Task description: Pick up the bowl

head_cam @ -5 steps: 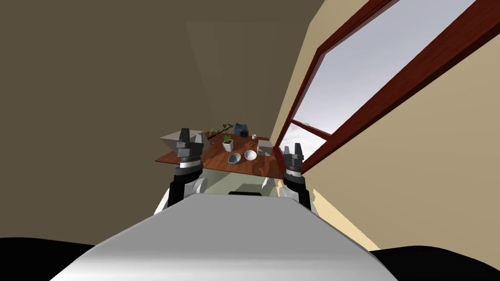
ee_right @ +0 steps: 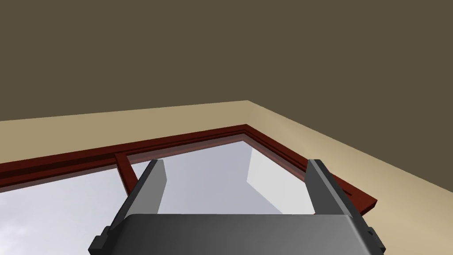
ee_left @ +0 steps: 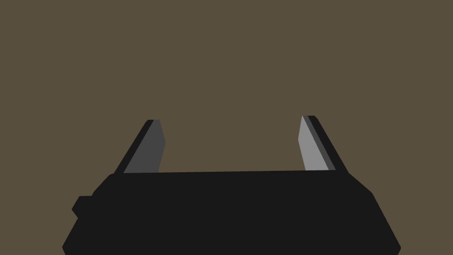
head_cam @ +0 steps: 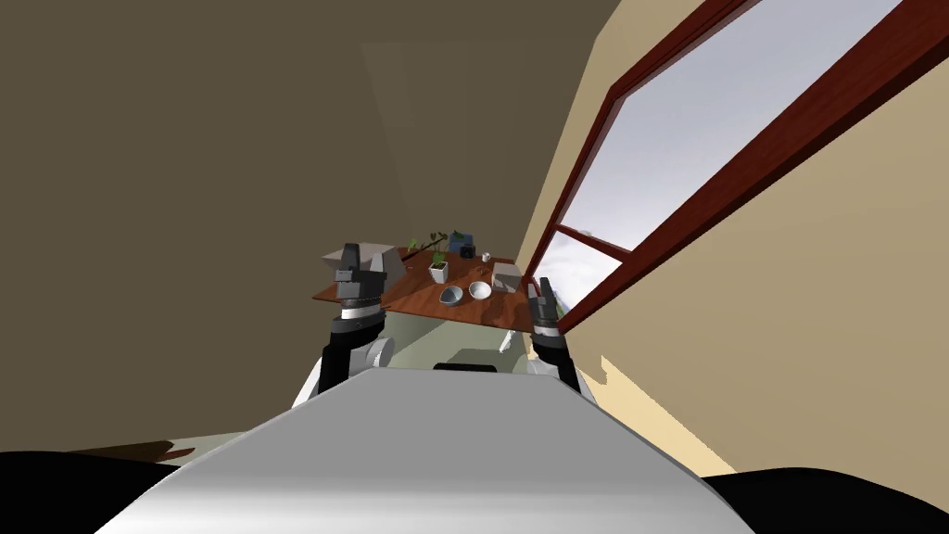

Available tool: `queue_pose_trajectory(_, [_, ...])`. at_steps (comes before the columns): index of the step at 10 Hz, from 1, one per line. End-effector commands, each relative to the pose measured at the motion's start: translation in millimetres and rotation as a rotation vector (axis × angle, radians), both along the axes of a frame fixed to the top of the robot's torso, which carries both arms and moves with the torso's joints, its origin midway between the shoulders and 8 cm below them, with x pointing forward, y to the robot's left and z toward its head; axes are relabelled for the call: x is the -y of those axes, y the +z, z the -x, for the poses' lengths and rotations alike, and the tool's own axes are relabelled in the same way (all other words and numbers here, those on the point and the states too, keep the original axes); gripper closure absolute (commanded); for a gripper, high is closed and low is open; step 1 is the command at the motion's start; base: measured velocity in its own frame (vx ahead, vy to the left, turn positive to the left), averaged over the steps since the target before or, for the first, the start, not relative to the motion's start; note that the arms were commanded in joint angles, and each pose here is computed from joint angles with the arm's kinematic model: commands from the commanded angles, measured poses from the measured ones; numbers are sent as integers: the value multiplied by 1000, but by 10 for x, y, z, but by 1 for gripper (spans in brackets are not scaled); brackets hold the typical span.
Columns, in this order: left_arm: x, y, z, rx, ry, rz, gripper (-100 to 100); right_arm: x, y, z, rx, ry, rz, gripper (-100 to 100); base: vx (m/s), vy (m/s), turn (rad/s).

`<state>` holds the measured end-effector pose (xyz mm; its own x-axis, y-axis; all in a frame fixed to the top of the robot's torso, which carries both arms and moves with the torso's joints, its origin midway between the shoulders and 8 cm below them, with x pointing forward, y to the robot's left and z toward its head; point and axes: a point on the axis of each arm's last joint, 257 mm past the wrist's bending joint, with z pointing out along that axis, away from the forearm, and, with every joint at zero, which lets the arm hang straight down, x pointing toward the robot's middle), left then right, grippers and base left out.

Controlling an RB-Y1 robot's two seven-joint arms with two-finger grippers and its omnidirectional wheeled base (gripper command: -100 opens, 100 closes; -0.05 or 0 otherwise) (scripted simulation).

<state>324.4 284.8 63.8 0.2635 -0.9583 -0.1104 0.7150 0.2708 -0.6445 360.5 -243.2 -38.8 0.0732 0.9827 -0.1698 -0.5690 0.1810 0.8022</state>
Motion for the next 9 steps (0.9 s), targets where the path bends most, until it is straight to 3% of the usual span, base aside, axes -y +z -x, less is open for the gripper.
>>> queue_pose_trajectory(1, [0, 0, 0, 0, 0, 0, 0, -8, -124, -31, -23, 7, 17, -100, -68, 47, 18])
queue_pose_trajectory(6, [0, 0, 0, 0, 0, 0, 0, -245, -850, -171, -166, 75, 168, -100, -77, 59, 80])
queue_pose_trajectory(9, [0, 0, 0, 0, 0, 0, 0, -259, -1213, -198, -237, 90, 220, -100, -56, 68, 54])
